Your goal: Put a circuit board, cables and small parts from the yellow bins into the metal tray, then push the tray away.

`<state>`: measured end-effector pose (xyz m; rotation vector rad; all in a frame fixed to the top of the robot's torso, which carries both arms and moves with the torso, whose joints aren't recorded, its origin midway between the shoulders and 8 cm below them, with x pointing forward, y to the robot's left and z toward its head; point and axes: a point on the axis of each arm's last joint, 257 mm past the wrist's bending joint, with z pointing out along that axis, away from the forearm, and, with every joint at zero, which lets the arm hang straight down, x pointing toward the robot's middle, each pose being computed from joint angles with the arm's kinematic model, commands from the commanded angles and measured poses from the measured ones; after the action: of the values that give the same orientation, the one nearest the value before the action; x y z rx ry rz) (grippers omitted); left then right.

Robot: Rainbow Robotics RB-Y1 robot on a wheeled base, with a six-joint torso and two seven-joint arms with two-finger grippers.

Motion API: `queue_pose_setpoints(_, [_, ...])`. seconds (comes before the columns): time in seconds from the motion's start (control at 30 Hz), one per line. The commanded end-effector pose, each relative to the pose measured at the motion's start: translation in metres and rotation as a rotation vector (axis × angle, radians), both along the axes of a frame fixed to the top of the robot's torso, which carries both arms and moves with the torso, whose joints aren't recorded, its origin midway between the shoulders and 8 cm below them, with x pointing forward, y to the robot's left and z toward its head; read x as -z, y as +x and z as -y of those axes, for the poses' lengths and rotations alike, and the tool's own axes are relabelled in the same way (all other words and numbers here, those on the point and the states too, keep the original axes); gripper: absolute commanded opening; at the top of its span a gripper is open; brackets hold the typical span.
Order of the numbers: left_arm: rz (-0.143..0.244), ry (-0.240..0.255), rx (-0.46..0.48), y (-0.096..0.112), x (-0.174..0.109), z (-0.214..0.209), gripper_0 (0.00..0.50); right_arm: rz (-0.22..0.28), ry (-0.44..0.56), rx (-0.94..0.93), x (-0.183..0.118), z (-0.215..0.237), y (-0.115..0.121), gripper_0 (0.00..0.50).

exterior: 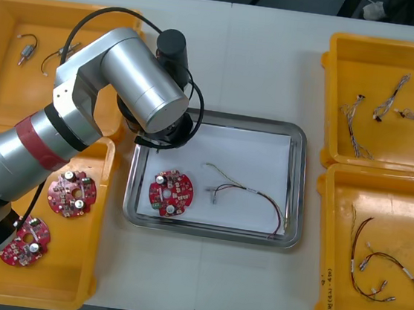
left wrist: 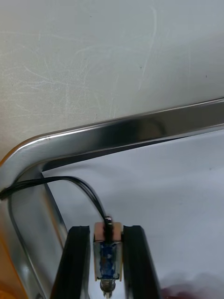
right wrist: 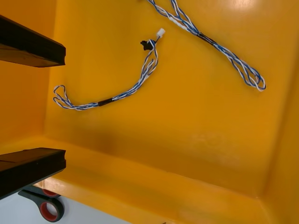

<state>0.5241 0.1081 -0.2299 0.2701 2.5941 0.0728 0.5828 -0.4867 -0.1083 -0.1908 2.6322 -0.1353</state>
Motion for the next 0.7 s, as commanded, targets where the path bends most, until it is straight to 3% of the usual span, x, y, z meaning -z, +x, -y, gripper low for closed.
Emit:
queue_pose_setpoints(0.03, [-0.004, -0.045, -0.037, -0.005, 0.007, 0.013, 0.500, 0.067, -0.060, -0.026, -0.033, 0.014, 0.013, 0.500])
queue_pose_setpoints(0.33, [0.019, -0.047, -0.051, -0.001, 0.001, 0.009, 0.500, 0.058, -0.029, -0.028, 0.000, 0.013, 0.016, 0.500])
queue_pose_setpoints(0.7, [0.037, -0.071, -0.077, -0.004, -0.041, -0.013, 0.500, 0.068, -0.024, -0.028, 0.035, 0.007, 0.025, 0.500])
